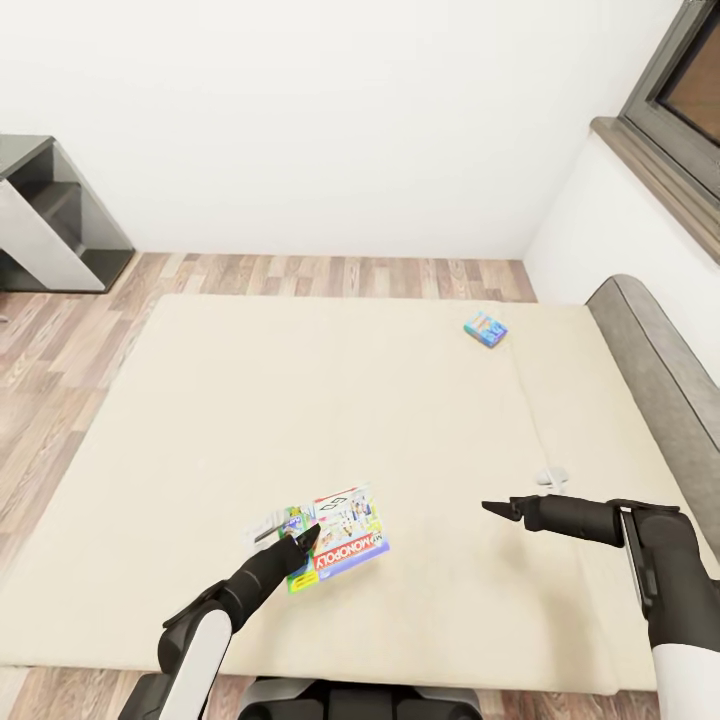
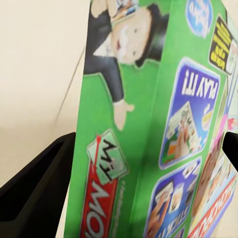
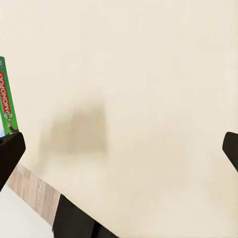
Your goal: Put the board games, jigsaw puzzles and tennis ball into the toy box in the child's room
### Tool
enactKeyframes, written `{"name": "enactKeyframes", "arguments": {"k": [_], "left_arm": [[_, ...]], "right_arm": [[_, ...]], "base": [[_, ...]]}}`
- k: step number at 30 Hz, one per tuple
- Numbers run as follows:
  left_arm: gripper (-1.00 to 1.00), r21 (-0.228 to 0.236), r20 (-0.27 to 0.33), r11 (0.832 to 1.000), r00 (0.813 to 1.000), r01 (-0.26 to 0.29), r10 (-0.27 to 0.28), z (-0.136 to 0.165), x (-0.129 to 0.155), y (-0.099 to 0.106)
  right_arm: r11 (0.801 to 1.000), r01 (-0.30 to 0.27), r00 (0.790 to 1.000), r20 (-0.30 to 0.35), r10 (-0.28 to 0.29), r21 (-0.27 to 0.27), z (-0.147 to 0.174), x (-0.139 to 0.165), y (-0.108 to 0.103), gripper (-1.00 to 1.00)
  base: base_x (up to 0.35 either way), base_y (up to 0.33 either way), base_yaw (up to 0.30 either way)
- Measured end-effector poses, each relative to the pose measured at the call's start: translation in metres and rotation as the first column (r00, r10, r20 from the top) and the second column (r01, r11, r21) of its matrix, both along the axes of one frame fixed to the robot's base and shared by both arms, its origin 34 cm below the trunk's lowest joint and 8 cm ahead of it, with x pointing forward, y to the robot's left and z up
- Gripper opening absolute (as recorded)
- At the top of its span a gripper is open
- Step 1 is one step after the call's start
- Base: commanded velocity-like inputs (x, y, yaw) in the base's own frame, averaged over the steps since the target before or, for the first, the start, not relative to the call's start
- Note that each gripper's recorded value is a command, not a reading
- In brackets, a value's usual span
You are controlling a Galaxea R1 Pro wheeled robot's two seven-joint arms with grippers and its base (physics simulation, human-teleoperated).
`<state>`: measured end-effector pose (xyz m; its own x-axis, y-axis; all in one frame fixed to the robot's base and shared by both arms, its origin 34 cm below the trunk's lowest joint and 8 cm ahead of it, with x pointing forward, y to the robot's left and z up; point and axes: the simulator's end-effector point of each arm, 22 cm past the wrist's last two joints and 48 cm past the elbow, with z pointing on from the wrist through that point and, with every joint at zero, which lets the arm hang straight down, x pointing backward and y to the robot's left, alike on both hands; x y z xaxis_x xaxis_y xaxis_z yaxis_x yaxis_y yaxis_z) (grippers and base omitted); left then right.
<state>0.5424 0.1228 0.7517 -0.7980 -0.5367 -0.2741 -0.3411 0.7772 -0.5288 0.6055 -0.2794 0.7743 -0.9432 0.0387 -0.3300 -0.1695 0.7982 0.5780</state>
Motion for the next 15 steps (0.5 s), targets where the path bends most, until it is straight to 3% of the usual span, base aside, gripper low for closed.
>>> {"name": "enactKeyframes", "arguments": {"k": [15], "left_arm": [[-1.00, 0.003, 0.022, 1.000, 1.000, -0.001, 0.001, 0.010, 0.006, 0.001]], "right_arm": [[1.000, 0.000, 1.000, 0.024, 0.000, 0.000, 0.012, 0.005, 0.000, 1.00]], "base": [[0.000, 0.000, 0.000]]}}
